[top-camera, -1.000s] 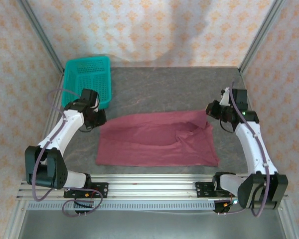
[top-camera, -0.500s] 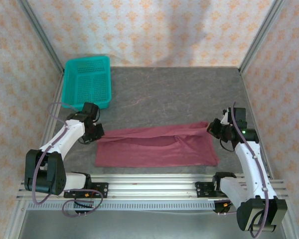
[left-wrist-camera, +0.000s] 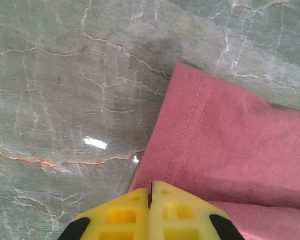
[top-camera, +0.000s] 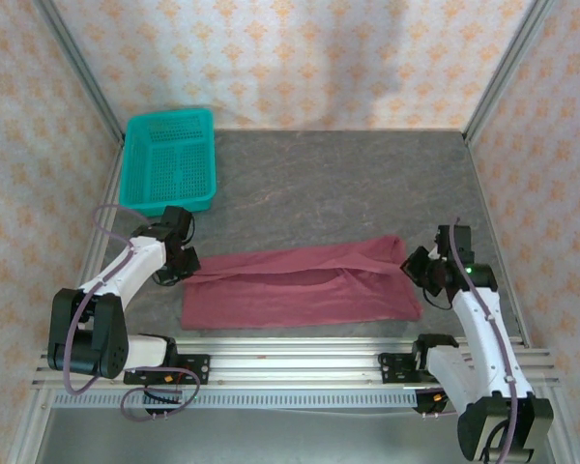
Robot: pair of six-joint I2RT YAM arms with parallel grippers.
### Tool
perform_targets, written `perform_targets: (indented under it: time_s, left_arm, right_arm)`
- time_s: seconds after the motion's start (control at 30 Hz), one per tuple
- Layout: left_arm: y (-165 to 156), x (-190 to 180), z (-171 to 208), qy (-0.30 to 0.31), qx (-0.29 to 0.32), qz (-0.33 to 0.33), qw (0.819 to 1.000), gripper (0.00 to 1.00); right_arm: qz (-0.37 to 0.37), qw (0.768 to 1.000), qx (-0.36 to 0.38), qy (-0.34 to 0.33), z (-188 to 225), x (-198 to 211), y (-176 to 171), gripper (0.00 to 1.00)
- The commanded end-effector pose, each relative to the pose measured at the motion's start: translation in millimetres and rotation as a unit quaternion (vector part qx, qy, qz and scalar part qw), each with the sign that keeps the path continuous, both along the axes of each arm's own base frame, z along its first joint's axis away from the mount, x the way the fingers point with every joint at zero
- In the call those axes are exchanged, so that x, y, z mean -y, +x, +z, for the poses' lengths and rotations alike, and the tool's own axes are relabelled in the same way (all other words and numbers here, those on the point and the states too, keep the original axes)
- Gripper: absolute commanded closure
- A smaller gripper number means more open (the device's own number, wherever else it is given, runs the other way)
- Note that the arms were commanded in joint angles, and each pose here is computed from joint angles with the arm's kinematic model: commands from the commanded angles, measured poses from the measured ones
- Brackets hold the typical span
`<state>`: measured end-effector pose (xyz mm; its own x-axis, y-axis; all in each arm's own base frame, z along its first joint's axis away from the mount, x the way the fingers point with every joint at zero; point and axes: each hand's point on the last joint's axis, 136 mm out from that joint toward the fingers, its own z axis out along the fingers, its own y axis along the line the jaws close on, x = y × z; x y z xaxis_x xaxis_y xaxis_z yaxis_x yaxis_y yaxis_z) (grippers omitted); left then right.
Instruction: Fold and stack the t-shirts
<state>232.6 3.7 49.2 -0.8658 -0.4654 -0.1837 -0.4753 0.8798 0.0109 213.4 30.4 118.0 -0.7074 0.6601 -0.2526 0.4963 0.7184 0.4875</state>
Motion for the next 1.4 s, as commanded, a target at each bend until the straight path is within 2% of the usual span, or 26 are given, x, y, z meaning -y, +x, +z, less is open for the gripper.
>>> perform_targets:
  time_s: [0.0,0.07,0.2,0.23,0.3,0.37,0.47,0.57,0.7,0.77,0.9,1.13,1.37]
  left_arm:
    - [-6.1,-14.4,-4.2,0.031,-0.007,0.030,0.999,0.94]
    - [-6.8,-17.6,1.3,0.037,0.004,0.047,0.998,0.86]
    - [-3.1,-24.4,32.2,0.045,0.073,0.084,0.993,0.68]
    - [-1.5,-23.8,42.1,0.039,0.096,0.090,0.991,0.64]
    - [1.1,-22.3,62.8,0.025,0.149,0.105,0.983,0.52]
    - [3.9,-17.1,77.8,0.001,0.193,0.111,0.975,0.43]
    - [17.5,4.1,87.2,-0.056,0.234,0.087,0.967,0.39]
    - [27.1,23.0,84.3,-0.086,0.224,0.049,0.970,0.39]
    - [47.0,63.3,98.1,-0.107,0.235,-0.048,0.965,0.38]
    - [53.6,84.4,102.5,-0.098,0.231,-0.096,0.963,0.38]
    - [60.8,124.6,100.0,-0.098,0.215,-0.180,0.955,0.38]
    - [55.9,169.1,116.0,-0.100,0.229,-0.266,0.931,0.34]
    - [47.2,176.6,152.9,-0.093,0.263,-0.287,0.916,0.26]
  right_arm:
    - [-0.048,0.998,-0.025,-0.014,-9.8,12.0,-8.5,1.00]
    - [-0.060,0.997,-0.039,-0.021,-15.9,15.5,-14.8,0.98]
    - [-0.077,0.996,-0.037,-0.032,-15.1,21.4,-20.4,0.86]
    - [-0.079,0.996,-0.031,-0.031,-12.8,21.6,-20.3,0.81]
    - [-0.085,0.996,-0.020,-0.032,-7.5,23.1,-20.4,0.64]
    - [-0.087,0.996,-0.009,-0.032,-3.1,23.3,-19.5,0.55]
    - [-0.076,0.997,0.022,-0.015,6.2,17.2,-7.2,0.44]
    - [-0.041,0.999,0.032,0.004,11.0,6.2,7.9,0.38]
    - [0.054,0.998,-0.007,0.028,2.7,-21.3,24.9,0.36]
    - [0.096,0.995,-0.035,0.015,-4.6,-31.6,31.4,0.37]
    - [0.161,0.987,-0.027,0.004,-6.5,-56.4,56.0,0.39]
    - [0.236,0.970,-0.051,-0.008,-32.0,-90.3,74.5,0.47]
    - [0.266,0.962,-0.061,-0.021,-51.5,-100.5,79.8,0.52]
